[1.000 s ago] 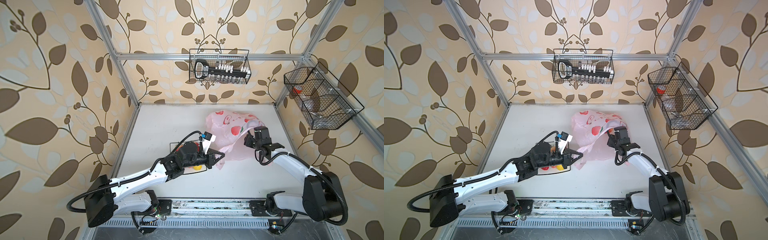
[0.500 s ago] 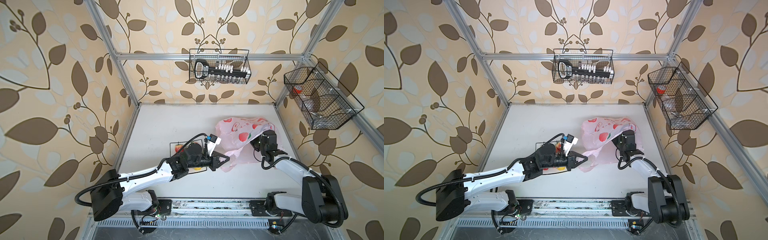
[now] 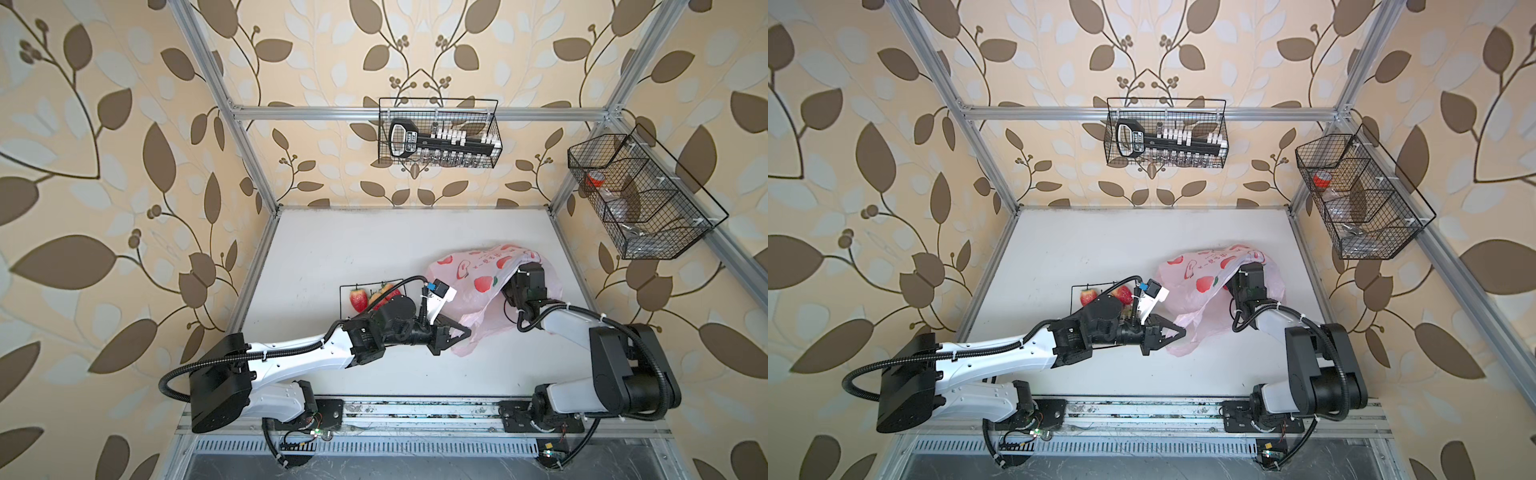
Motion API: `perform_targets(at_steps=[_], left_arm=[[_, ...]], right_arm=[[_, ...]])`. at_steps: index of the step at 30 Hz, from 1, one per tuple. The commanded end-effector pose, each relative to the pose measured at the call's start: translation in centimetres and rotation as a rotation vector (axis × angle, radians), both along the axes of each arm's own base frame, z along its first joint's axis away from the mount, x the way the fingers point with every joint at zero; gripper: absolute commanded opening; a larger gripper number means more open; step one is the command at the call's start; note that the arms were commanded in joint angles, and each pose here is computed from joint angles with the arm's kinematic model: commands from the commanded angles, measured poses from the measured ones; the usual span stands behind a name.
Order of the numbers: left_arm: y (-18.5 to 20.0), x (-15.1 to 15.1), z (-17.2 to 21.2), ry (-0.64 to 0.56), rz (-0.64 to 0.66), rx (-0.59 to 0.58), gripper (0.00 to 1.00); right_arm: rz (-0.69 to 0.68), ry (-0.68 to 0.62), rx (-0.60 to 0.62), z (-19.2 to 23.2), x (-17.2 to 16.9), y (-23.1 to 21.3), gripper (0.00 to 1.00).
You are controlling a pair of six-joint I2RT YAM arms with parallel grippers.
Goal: Take the fake fruits out of the plastic bag
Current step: 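Reach the right gripper deep into the bag and close on the small red apple, then lift the small apple out of the bag toward the plate with the right gripper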
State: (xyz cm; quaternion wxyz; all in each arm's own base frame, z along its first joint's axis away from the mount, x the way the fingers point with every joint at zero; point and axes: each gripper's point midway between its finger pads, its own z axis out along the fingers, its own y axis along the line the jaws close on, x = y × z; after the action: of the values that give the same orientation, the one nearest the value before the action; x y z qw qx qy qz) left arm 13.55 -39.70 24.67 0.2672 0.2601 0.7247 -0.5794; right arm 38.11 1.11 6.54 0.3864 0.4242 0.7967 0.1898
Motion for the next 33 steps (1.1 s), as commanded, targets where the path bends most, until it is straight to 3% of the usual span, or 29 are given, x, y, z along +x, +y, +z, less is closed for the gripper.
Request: perform_targets(at_steps=[1,19,26,33], left_arm=[[-1.1,-0.5,2.5,-0.017,-0.029,-0.063,0.00],[-1.7,-0.9,2.4,-0.006,-0.037,-0.046,0.00],[-1.6,-0.9,2.1,-0.004,-0.035,-0.041,0.00],[-1.3,0.0,1.1,0.002,0.023,-0.011,0.00]], right_arm=[[-0.011,0.002,-0.042,-0.1,1.4,-0.7,0.75],[0.121,0.393,-0.419,-5.5,3.6,-1.4,0.74],[0.121,0.410,-0.475,-5.1,3.9,-0.7,0.62],[0.135,0.293,-0.435,-1.7,4.3,0.1,0.48]])
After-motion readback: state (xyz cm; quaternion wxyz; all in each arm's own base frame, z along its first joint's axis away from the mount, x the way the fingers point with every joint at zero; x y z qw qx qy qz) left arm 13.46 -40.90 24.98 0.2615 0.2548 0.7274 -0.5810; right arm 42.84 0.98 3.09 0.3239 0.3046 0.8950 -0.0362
